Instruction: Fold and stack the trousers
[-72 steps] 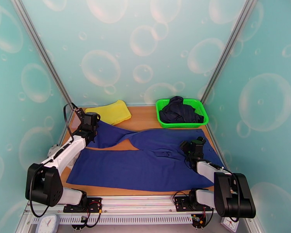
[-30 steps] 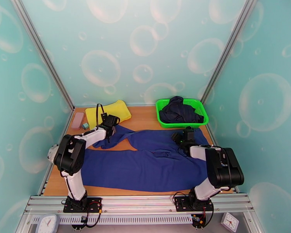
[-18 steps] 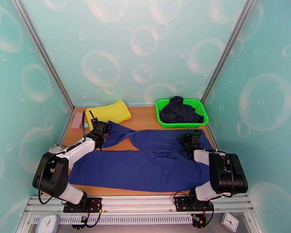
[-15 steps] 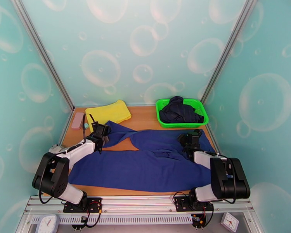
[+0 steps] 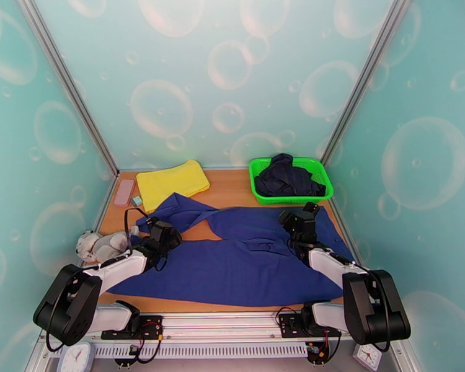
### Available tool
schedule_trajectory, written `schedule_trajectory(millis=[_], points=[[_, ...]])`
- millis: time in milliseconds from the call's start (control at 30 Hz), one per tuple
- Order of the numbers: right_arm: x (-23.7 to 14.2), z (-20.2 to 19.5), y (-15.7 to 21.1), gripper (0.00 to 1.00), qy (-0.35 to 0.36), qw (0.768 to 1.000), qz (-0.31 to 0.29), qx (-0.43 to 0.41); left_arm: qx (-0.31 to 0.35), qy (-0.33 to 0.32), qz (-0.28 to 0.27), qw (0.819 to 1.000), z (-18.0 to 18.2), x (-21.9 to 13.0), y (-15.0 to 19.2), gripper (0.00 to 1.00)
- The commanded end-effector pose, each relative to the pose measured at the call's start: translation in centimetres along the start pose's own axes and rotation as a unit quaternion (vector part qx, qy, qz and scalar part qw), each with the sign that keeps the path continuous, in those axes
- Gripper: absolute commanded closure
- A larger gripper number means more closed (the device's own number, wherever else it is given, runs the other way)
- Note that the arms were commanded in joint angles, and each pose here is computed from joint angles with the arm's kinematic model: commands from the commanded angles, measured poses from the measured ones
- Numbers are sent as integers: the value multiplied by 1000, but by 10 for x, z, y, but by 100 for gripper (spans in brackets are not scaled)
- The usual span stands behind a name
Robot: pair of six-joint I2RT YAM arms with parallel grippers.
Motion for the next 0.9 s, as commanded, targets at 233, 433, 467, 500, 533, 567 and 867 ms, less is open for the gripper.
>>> schedule_trajectory(millis=[233,433,467,500,533,567,867], points=[[-2,7,-6,40,-13,1000,-9,-16,-123,106,-2,987,-34,-1,-9,37],[0,8,-3,40,-16,1000,0,-16,-165,137,18,977,-38,0,4,36],[0,9,-3,40,-17,1000,0,-16,-172,136,19,976,-36,0,5,36],[0,8,-3,40,-17,1000,-1,-16,-177,137,19,975,-35,1,6,36],[0,8,-3,40,-17,1000,-1,-16,-183,139,19,973,-35,1,6,36],[0,8,-3,39,-17,1000,-1,-16,-189,143,19,971,-37,1,5,36],[0,7,-4,39,-14,1000,-3,-18,-231,147,20,962,-44,30,-7,46]])
Point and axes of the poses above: each hand's point on the last joint's axis, 136 mm out from that joint toward the fingers, its own x axis out along the fingers, its own z axis along the line the jaws close on, y = z × x, the point moved 3 cm from there along -x, back along the fingers, and after that the axes turned 4 degrees about x, right-handed, at the moved point
